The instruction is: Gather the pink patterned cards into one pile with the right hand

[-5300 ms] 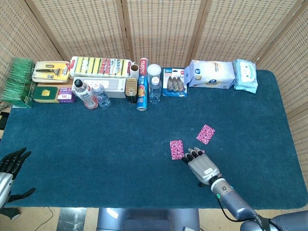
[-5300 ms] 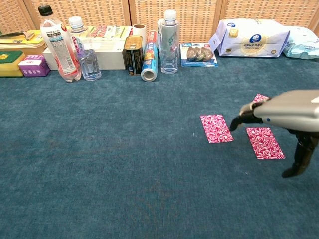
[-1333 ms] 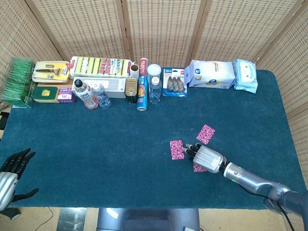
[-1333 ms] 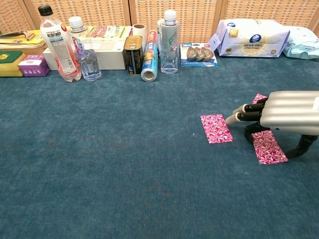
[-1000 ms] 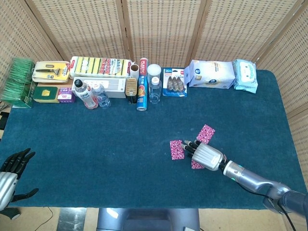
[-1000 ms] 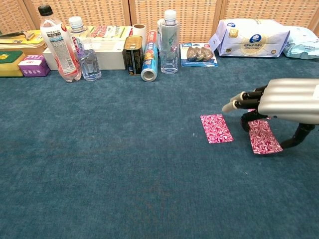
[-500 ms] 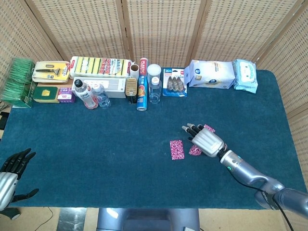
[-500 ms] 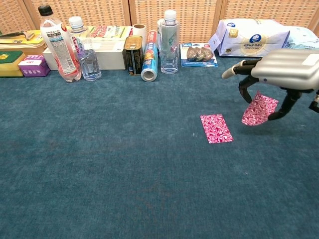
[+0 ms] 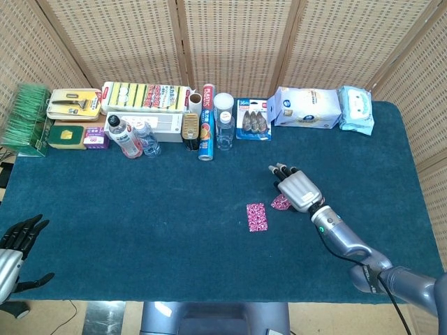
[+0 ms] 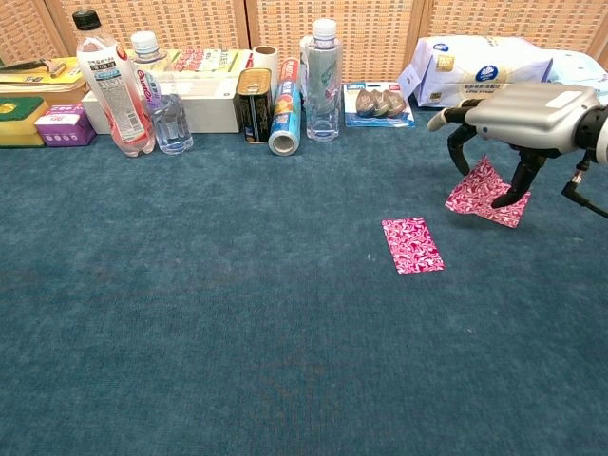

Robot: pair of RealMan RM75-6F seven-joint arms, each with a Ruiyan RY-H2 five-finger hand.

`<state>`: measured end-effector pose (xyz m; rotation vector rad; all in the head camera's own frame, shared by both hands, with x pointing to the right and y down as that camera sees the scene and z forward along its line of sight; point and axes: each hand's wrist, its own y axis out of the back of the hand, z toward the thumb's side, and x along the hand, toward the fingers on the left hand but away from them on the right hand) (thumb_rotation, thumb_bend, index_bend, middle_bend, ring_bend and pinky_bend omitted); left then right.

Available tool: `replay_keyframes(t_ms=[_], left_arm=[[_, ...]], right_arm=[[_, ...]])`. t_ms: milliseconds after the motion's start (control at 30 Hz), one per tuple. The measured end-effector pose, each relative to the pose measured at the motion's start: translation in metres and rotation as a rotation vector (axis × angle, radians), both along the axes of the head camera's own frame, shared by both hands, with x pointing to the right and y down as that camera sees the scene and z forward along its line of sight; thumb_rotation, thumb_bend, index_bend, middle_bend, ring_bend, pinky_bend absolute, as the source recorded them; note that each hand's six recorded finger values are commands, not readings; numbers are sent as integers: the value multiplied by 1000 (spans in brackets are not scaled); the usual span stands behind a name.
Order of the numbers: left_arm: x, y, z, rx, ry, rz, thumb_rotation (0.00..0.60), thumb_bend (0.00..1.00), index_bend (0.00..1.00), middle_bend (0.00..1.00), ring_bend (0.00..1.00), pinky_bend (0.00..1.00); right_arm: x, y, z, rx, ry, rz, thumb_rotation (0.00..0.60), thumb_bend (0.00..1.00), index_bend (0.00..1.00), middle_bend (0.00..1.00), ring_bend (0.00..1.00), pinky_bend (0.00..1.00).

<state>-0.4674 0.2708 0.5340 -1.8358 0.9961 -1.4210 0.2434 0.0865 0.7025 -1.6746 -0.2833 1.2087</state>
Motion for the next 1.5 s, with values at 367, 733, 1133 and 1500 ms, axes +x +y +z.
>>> replay_keyframes(t_ms=[367, 733, 1133, 1500], left_arm=[[-1, 0, 0, 1, 2, -2, 600, 35, 0, 0, 0, 46], [2, 0, 2, -7, -6, 3, 600, 34, 0, 0, 0, 45], [4, 0, 5, -20, -13, 9, 600, 34, 0, 0, 0, 46], [2, -1, 4, -18, -7, 4, 600, 33, 0, 0, 0, 46]], right_arm=[[25, -9, 13, -26, 104, 49, 600, 201, 470, 112, 103, 326], [37, -10, 16, -31, 121, 74, 600, 201, 461, 114, 108, 340], [37, -16, 17, -38, 114, 114, 600, 201, 442, 113, 108, 340], [39, -14, 27, -52, 148, 121, 600, 200, 434, 111, 108, 340]])
